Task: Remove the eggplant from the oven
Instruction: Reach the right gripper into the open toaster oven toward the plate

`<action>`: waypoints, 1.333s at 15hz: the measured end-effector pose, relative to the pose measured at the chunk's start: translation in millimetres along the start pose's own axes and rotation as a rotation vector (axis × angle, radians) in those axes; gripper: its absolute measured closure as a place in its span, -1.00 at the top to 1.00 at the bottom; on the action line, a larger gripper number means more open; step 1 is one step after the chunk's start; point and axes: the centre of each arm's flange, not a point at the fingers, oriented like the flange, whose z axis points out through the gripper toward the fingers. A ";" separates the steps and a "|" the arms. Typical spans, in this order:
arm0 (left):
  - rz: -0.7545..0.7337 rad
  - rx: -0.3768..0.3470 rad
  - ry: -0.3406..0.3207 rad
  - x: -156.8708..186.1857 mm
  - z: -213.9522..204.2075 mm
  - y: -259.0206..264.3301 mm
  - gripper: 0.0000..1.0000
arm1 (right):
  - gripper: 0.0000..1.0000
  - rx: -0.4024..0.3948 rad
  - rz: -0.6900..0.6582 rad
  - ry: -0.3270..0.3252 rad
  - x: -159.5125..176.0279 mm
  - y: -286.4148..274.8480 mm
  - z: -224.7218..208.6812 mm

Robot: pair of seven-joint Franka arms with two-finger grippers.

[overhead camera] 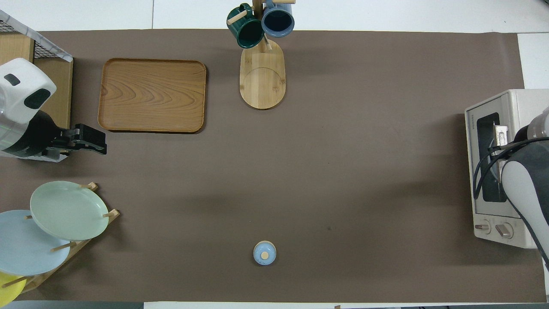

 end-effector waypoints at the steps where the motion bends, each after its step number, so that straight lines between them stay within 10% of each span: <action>1: 0.000 0.000 0.000 0.0 0.0 0.0 1.00 | -0.98 0.001 -0.001 -0.004 -1.2 2.1 2.8; 20: 0.000 0.000 0.000 0.0 0.0 0.0 1.00 | -0.98 0.111 -0.116 0.132 27.7 -118.0 92.6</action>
